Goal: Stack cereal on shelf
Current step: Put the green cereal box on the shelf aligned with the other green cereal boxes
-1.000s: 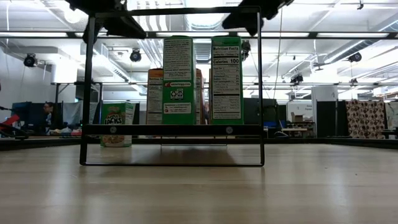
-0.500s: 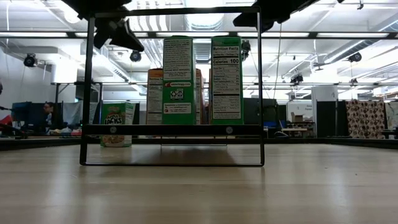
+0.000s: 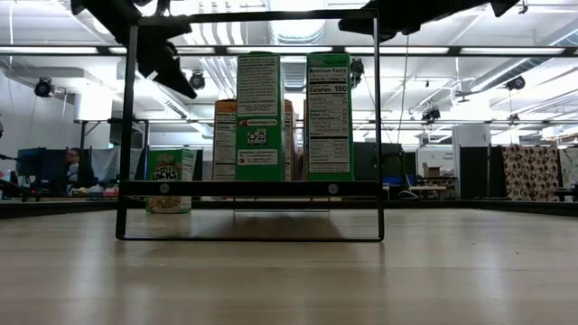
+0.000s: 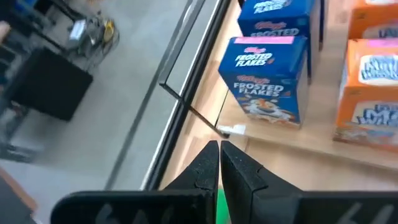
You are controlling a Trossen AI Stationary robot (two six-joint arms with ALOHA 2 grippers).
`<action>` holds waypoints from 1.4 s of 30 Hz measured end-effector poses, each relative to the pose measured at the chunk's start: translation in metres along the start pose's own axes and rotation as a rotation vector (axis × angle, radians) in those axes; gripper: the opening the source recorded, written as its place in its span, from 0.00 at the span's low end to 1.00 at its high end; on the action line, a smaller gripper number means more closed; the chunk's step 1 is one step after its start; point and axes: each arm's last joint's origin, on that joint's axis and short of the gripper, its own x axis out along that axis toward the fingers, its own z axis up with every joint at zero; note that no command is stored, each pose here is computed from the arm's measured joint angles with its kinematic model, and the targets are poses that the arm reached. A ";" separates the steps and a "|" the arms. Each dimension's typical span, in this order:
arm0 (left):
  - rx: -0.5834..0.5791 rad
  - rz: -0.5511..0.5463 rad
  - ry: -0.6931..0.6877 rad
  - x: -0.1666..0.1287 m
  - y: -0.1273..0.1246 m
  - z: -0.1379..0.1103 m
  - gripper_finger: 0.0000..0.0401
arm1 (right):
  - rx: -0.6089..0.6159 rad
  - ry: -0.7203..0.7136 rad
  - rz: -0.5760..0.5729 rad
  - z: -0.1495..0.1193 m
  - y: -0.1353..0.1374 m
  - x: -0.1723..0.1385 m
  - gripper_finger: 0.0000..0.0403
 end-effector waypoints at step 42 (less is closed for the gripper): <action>0.295 -0.299 0.375 0.062 0.029 -0.020 0.58 | -0.057 0.033 0.101 0.002 0.001 -0.024 0.02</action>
